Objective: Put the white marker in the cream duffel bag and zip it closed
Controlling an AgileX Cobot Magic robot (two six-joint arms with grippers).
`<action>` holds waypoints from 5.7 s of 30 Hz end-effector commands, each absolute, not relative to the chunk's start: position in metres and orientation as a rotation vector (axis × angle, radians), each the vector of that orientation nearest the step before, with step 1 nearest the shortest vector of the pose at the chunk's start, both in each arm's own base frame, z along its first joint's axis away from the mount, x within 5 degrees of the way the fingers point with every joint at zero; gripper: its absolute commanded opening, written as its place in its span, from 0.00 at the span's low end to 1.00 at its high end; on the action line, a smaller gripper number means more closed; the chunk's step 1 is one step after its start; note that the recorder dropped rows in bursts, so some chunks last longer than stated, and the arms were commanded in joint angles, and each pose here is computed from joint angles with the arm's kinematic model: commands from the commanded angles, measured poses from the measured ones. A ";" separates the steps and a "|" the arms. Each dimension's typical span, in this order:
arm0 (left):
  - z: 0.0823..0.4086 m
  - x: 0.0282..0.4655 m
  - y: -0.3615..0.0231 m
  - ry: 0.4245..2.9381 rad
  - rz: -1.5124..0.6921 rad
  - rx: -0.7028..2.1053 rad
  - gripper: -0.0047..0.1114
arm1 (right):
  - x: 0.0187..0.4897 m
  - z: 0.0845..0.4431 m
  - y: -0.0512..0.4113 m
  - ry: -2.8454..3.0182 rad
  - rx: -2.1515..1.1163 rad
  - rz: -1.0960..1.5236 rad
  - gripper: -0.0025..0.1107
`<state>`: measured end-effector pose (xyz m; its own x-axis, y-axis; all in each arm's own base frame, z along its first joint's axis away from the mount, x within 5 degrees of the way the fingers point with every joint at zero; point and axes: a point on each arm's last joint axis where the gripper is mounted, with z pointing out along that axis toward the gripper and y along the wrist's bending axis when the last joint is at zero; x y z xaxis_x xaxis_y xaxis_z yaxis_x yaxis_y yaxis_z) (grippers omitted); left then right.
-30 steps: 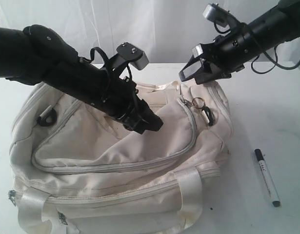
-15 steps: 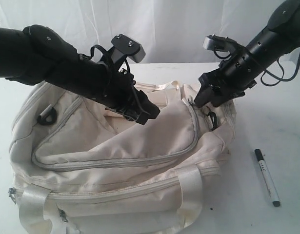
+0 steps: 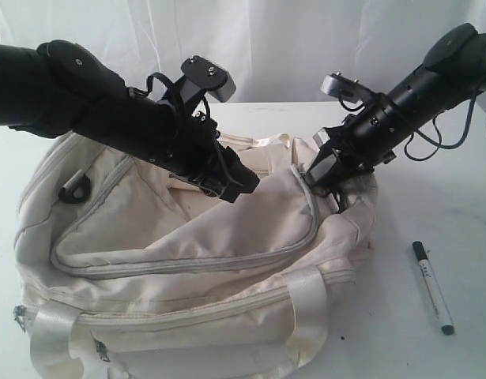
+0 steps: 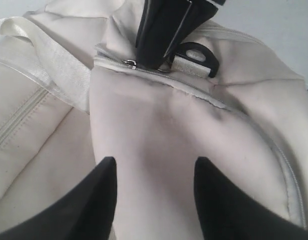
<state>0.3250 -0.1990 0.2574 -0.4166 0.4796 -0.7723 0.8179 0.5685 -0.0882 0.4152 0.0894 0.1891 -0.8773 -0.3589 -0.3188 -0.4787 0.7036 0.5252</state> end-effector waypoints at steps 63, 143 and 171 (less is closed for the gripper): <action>0.262 0.332 -0.198 2.068 -0.549 0.903 0.49 | 0.412 0.195 0.098 2.715 -0.565 1.131 0.21; 0.184 0.470 -0.257 2.316 -1.421 0.644 0.29 | 0.396 0.222 0.112 2.786 -0.599 0.981 0.02; 0.213 0.482 -0.259 2.196 -1.357 0.615 0.04 | 0.335 0.237 0.122 2.826 -0.662 1.010 0.02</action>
<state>0.4694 -0.2632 0.2070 -0.7917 0.2200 -0.5699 0.6090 0.3581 -0.7078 0.3599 0.1093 0.2343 -0.9137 -0.2734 -0.3005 -0.3970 0.7581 0.5174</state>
